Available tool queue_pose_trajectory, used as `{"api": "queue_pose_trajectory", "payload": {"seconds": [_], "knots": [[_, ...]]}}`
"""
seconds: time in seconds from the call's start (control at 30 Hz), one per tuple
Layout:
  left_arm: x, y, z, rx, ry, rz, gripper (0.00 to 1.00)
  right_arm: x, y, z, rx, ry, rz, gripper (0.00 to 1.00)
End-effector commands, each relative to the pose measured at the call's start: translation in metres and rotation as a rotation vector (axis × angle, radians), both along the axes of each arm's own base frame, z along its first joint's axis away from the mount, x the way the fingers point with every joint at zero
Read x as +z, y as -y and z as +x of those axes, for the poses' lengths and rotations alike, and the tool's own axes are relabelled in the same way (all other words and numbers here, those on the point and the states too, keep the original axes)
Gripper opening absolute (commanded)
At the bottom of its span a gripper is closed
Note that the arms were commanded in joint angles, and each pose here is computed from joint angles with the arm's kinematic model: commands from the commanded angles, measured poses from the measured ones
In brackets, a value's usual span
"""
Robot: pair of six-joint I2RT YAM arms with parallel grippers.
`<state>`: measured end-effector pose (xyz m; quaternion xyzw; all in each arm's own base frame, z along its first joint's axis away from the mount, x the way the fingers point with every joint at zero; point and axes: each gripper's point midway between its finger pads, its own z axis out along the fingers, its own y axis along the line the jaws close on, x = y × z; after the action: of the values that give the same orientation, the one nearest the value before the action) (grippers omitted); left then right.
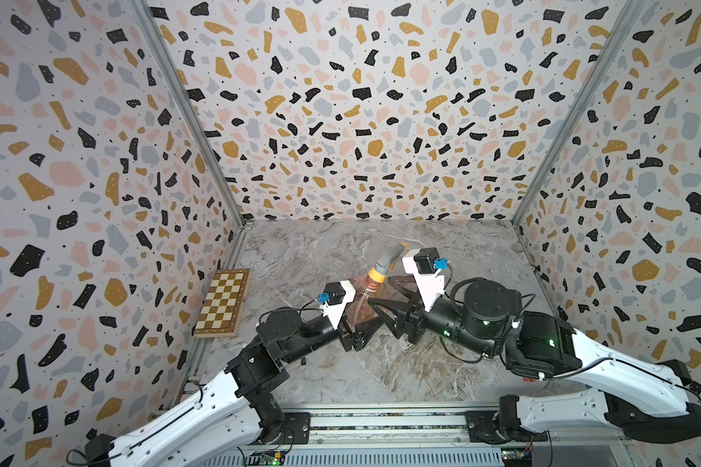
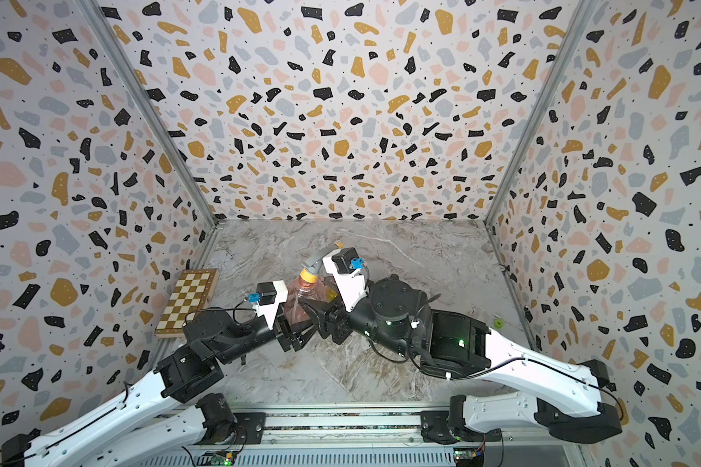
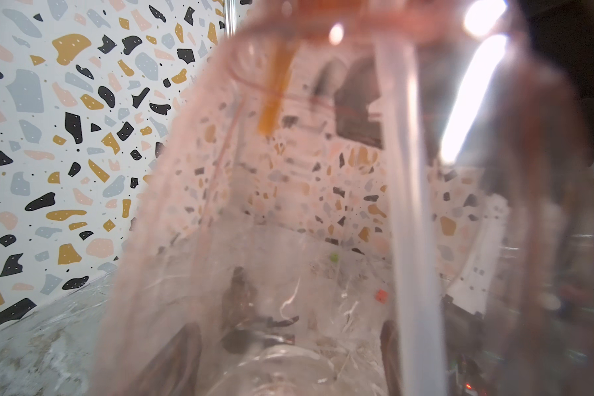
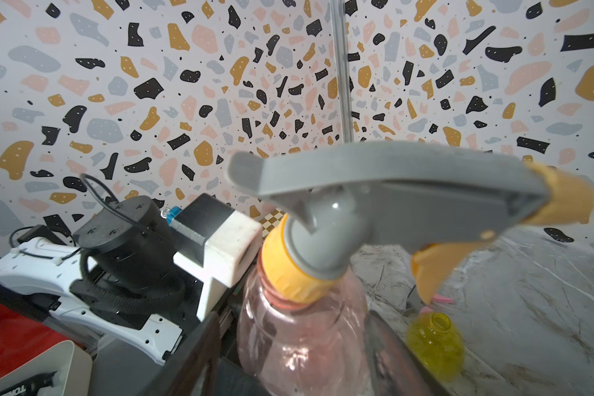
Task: Attach spray nozzles to spray bottles
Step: Screw the spray nozzle on the spray bottle.
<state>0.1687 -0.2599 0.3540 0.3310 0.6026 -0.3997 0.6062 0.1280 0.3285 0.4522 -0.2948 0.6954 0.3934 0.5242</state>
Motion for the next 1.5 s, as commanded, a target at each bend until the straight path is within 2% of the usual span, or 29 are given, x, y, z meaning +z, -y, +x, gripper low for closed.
{"api": "queue_pose_trajectory", "payload": {"seconds": [0.0, 0.27, 0.57, 0.83, 1.1, 1.23, 1.47], "knots": [[0.031, -0.005, -0.005, -0.008, 0.067, -0.087, 0.0, 0.027, 0.02, -0.015, 0.064, 0.054, 0.065, 0.68], [0.031, -0.003, -0.011, -0.046, 0.076, -0.089, 0.0, 0.051, 0.028, -0.026, 0.124, 0.068, 0.112, 0.72], [0.032, 0.004, -0.038, -0.201, 0.088, -0.089, 0.0, 0.079, 0.066, -0.02, 0.169, 0.172, 0.148, 0.82], [0.036, 0.01, -0.061, -0.343, 0.092, -0.102, 0.0, 0.079, 0.06, -0.03, 0.32, 0.222, 0.146, 0.86], [0.034, 0.013, -0.066, -0.384, 0.075, -0.086, 0.0, 0.073, 0.043, -0.037, 0.432, 0.209, 0.109, 0.87], [0.03, 0.014, -0.062, -0.367, 0.061, -0.074, 0.0, 0.072, 0.038, -0.041, 0.479, 0.195, 0.102, 0.8], [0.026, 0.015, -0.057, -0.345, 0.049, -0.059, 0.0, 0.066, 0.033, -0.041, 0.497, 0.164, 0.088, 0.54]]}}
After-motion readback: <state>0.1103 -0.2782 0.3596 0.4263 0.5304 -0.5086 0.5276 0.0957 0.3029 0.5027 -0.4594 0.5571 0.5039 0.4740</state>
